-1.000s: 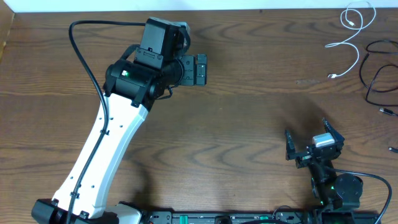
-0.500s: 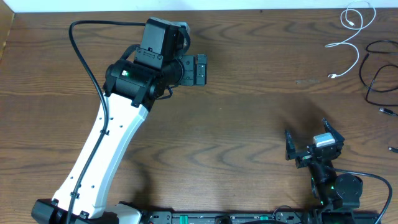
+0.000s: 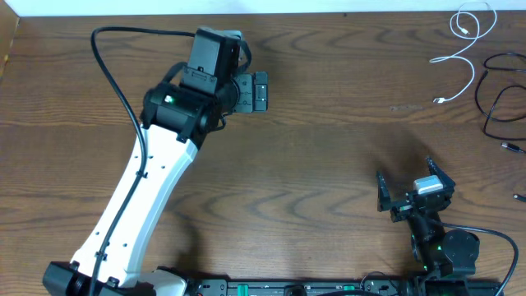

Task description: Untangle cables

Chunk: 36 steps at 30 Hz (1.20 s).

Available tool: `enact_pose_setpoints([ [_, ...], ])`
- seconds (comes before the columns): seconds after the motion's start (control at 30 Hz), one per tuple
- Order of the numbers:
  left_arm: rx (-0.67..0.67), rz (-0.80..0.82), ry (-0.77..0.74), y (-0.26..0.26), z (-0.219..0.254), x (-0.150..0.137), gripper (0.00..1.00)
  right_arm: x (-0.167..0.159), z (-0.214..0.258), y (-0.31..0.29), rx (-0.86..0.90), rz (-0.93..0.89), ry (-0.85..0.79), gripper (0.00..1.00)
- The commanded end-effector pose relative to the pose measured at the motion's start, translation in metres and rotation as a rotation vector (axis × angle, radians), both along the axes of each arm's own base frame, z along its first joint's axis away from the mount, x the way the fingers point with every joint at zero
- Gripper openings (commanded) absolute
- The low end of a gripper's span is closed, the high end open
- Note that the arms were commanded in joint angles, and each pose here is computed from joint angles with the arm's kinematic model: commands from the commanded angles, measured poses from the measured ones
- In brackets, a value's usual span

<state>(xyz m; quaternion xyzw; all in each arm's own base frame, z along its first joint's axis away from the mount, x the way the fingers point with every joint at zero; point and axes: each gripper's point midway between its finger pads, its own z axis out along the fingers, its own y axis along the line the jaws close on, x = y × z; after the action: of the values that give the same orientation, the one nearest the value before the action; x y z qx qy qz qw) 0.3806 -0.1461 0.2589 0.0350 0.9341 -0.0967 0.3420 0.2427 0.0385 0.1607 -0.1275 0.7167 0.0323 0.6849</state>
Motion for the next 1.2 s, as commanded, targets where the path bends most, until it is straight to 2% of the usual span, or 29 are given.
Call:
enact_pose_setpoints([
  [0.0,0.003,0.026,-0.109,0.017,0.017,-0.008,0.99,0.000,-0.001,0.002,0.010,0.006,0.004,0.99],
  [0.13,-0.043,0.071,-0.235,0.039,0.027,-0.019,0.99,0.000,-0.001,0.002,0.010,0.006,0.004,0.99],
  [0.3,-0.104,0.140,-0.355,0.079,0.027,-0.046,0.99,0.000,-0.001,0.002,0.010,0.006,0.004,0.99],
  [0.5,-0.126,0.233,-0.494,0.120,0.006,-0.079,0.99,0.000,-0.001,0.002,0.010,0.006,0.004,0.99],
  [0.7,-0.099,0.242,-0.643,0.133,-0.024,-0.108,0.99,0.000,-0.001,0.002,0.010,0.006,0.004,0.99],
  [0.87,-0.091,0.235,-0.706,0.134,-0.061,-0.122,0.99,0.000,-0.001,0.002,0.010,0.006,0.004,0.99],
  [1.17,-0.077,0.258,-0.696,0.139,-0.119,-0.131,0.99,0.000,-0.001,0.002,0.010,0.006,0.004,0.99],
])
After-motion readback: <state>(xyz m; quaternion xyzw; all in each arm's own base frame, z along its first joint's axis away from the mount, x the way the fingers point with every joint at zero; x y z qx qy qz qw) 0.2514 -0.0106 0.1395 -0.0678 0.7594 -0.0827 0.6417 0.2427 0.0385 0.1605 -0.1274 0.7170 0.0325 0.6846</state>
